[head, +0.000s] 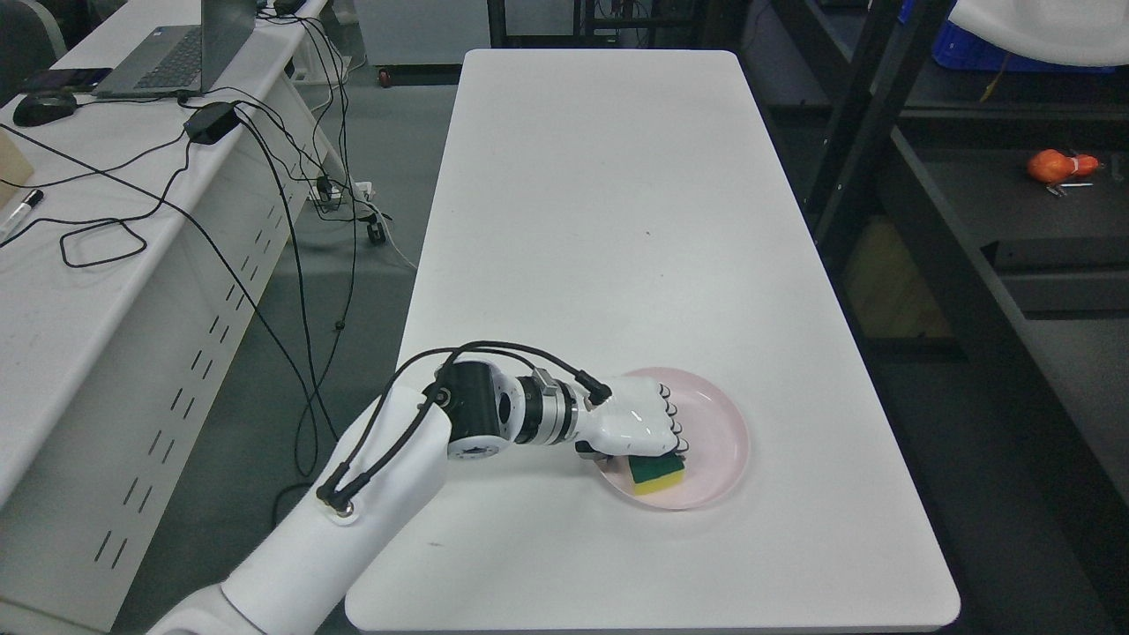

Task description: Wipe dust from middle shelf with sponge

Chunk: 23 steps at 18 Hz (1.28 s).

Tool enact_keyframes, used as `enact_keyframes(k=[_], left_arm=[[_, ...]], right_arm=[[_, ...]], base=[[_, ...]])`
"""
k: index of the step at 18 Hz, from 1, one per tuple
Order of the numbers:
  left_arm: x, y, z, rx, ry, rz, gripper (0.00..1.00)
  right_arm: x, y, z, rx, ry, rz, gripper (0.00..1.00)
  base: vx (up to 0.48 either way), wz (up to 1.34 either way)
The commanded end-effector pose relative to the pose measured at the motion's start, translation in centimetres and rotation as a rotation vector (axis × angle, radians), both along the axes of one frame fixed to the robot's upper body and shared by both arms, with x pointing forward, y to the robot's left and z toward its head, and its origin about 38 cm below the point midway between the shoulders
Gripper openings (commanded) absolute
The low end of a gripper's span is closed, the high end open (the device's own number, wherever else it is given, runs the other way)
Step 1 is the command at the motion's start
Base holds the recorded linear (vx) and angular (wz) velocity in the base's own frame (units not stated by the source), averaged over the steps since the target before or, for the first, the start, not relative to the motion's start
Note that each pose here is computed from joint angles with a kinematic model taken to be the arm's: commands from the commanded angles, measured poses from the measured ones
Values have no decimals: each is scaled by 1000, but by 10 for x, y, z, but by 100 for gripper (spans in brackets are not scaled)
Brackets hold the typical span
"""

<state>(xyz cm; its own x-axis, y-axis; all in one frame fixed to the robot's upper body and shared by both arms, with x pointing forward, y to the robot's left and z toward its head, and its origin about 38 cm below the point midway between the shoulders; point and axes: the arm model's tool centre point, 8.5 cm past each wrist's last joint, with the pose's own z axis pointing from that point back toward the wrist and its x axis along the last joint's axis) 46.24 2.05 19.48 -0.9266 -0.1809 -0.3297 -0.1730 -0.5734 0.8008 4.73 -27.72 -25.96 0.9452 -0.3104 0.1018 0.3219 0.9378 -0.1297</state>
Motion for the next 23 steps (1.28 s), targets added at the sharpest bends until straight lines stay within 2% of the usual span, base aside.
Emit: enact_keyframes(k=[1,3,5,7,8,9,10,16,18,23], left_arm=[[-1,0,-12,7,59,4,53],[2,-1,-10,-14,62,26,53],[3,-1,-9,-79,126,53,51],[1,3,-13,-112,198,49,32],[-1,5,-12,-138,234,42,18],[-1,6,-9,-157,263,39,7],[-1,7,-8,-159,278,40,0],[7,18,8,-215,263,71,0],[8,23,31,-266,215,63,0],[7,72,91,-390,76,75,0]], right_arm=[[-1,-10,1,2,51,-5,100],[-1,-10,1,2,51,-5,100],[-1,-10,1,2,51,-5,100],[-1,-10,1,2,51,-5,100],[0,-10,1,2,50,-5,100],[-1,-10,1,2,51,-5,100],[-1,-10,1,2,51,-5,100],[-1,-10,1,2,51,-5,100],[-1,-10,1,2,53,-5,100],[-1,-10,1,2,51,-5,100]], base=[[0,0],[0,0],[0,0],[0,0],[0,0],[0,0],[0,0],[0,0],[0,0],[0,0]])
